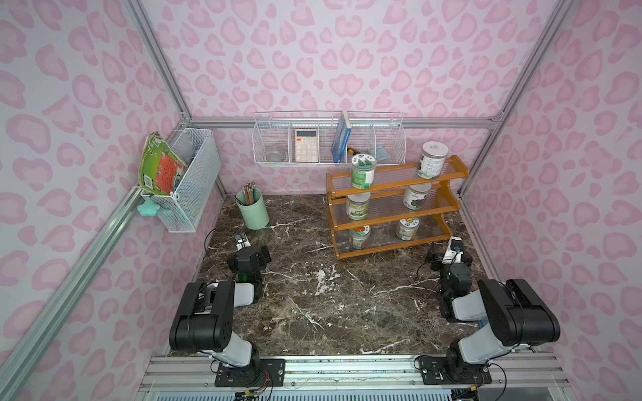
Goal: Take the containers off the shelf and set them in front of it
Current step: 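Pick up a container from the shelf.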
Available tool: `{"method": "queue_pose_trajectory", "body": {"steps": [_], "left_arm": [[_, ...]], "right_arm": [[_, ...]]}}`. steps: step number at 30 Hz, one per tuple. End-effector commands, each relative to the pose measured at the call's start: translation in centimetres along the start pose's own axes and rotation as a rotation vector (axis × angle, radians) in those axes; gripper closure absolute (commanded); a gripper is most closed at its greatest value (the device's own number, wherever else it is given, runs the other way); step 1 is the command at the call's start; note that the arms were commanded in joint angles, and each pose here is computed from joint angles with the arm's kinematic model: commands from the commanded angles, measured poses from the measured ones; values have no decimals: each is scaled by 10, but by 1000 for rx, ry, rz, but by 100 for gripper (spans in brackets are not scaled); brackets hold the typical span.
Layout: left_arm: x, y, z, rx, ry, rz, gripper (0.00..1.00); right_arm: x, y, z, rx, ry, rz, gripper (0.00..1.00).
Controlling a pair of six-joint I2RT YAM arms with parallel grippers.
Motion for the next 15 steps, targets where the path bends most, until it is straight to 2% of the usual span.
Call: {"method": "queue_pose_trajectory", "body": {"steps": [1,15], "left_arm": [[1,-3,-2,-7,10,-15,0],[-1,-5,-2,-4,17,-22,2]], "right_arm": [[0,-3,0,8,-1,-19,1],[1,-9,1,-9,-19,-20,1]]}}
Point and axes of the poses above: each gripper's point midway between its finger pads, its own x axis out along the fingers, its own z axis along the line the jaws close on, y = z × x, the point moved 9 cm from there along -x, back along the fingers, and after that the axes turned 10 degrees about -x, right-handed, at the moved point
